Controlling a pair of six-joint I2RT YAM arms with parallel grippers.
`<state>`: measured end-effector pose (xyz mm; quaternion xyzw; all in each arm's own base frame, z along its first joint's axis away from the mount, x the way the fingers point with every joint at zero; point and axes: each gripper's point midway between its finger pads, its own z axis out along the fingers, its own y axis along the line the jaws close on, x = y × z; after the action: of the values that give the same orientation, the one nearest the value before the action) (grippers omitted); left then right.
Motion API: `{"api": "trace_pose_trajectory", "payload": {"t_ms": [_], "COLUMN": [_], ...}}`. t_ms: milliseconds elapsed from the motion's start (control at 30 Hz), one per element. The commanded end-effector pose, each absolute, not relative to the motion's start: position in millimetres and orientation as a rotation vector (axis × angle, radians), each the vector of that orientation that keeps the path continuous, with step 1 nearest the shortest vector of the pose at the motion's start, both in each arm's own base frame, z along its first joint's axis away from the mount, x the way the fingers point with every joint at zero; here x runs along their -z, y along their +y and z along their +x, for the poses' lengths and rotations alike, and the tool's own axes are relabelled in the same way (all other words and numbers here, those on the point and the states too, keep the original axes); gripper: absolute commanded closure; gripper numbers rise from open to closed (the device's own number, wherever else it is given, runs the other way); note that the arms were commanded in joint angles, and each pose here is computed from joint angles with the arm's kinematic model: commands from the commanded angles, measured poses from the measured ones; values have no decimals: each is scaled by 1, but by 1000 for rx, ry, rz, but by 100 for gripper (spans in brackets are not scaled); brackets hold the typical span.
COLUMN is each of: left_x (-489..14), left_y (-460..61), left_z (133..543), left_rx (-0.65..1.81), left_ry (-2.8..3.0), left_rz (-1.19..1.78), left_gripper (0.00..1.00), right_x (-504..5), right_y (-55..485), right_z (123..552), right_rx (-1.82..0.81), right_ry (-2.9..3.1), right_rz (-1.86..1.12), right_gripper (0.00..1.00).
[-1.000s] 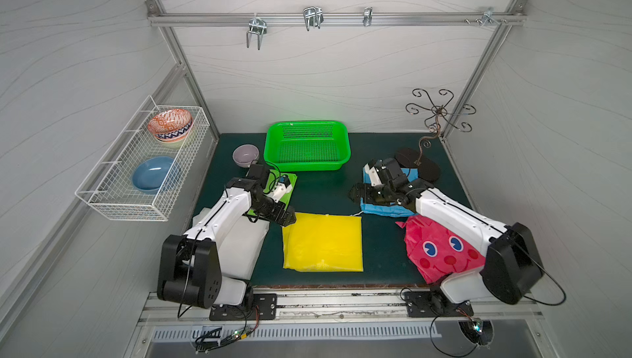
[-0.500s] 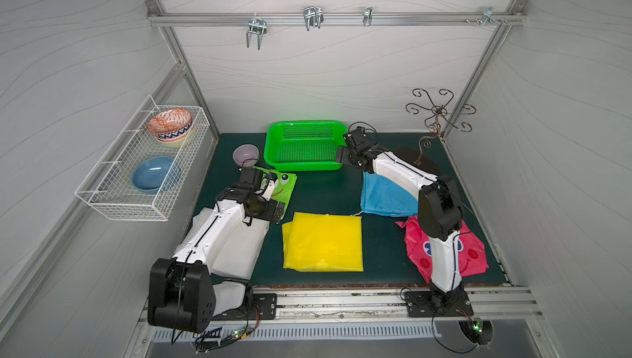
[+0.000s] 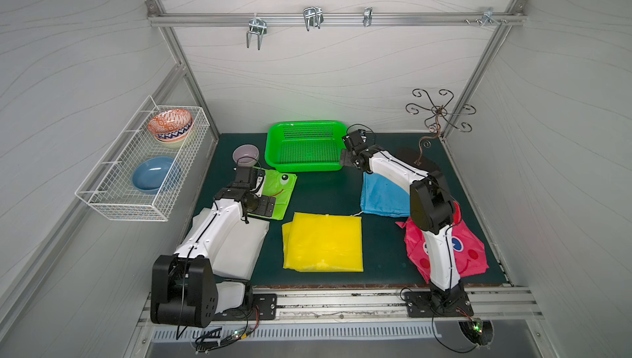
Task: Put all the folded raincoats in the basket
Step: Move the basket to the center of the board.
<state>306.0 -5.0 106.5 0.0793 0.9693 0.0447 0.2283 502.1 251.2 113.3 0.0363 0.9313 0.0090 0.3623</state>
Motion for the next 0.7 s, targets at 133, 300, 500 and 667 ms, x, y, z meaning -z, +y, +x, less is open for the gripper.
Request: {"api": "trace_pose_trajectory", "payload": {"t_ms": [133,300,500,667], "left_x": [-109,-110,-109,-109], "left_y": [3,1,4,5], "left_z": [311,311,311,312], "left_rx": [-184,-163,-184,-192], "left_ry": [2644,2643,2652,2649], "left_rz": [196,202,186,180], "left_gripper": [1,1,1,1], "right_x": [-104,-107,-104,-106], "right_y": [193,176,176,205], "right_z": [467,448,421,397], "right_rx": [122,138,84,-11], "right_ry": [2491,2504,2558,2597], "right_rz": [90,77,33,-84], "right_gripper": [4,4,4,4]}}
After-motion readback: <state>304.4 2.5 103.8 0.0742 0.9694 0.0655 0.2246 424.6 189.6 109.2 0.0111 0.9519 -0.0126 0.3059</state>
